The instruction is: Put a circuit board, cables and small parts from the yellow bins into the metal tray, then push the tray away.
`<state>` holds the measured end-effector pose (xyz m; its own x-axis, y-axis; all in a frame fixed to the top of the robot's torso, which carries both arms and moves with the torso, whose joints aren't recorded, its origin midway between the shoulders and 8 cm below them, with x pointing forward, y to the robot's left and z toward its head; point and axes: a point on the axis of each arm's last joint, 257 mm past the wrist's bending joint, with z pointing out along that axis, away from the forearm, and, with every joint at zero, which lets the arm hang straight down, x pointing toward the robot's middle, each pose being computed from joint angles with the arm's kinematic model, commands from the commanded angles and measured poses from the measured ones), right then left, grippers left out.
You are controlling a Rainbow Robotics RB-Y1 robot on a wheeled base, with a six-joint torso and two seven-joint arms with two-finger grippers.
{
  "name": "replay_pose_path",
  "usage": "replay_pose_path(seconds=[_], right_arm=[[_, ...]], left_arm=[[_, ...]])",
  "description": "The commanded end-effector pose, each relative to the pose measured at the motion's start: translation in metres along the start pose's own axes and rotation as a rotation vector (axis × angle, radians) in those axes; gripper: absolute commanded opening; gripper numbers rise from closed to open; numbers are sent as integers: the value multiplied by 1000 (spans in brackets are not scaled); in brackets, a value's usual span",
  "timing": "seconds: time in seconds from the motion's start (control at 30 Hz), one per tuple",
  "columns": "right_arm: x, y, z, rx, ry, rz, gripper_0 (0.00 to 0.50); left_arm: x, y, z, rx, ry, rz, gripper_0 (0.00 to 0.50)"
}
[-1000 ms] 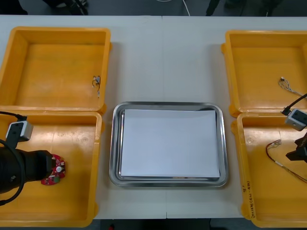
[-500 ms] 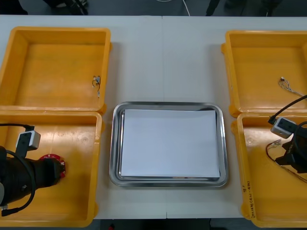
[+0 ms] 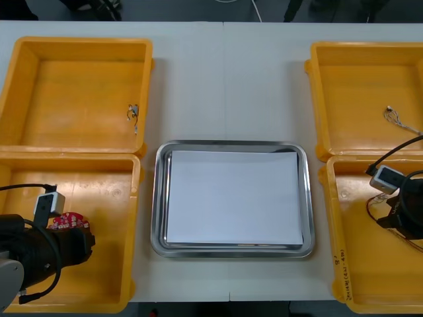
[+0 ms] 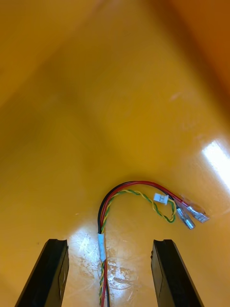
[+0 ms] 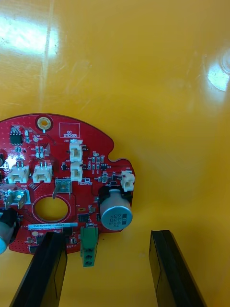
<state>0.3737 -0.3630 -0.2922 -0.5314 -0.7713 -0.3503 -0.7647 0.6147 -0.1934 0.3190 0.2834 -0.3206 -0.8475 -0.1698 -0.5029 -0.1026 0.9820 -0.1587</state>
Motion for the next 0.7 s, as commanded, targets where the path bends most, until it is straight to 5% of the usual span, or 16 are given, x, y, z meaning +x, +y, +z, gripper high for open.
replay_pose_path(seconds=[0.03,0.47,0.5,0.53,0.6,0.7], right_arm=[[11,-18,0,41,29,-61,500],[28,-12,19,61,19,-57,500],[29,-11,19,62,18,-58,500],[30,-11,20,62,20,-60,500],[31,-10,20,64,23,-65,500],[33,-10,21,71,21,-71,500]], left_arm=[[14,6,3,-18,22,96,500],[17,12,14,-27,20,109,496],[17,12,14,-27,20,111,449],[18,11,14,-27,21,113,347],[19,11,14,-27,23,114,0],[18,10,14,-23,22,116,0]])
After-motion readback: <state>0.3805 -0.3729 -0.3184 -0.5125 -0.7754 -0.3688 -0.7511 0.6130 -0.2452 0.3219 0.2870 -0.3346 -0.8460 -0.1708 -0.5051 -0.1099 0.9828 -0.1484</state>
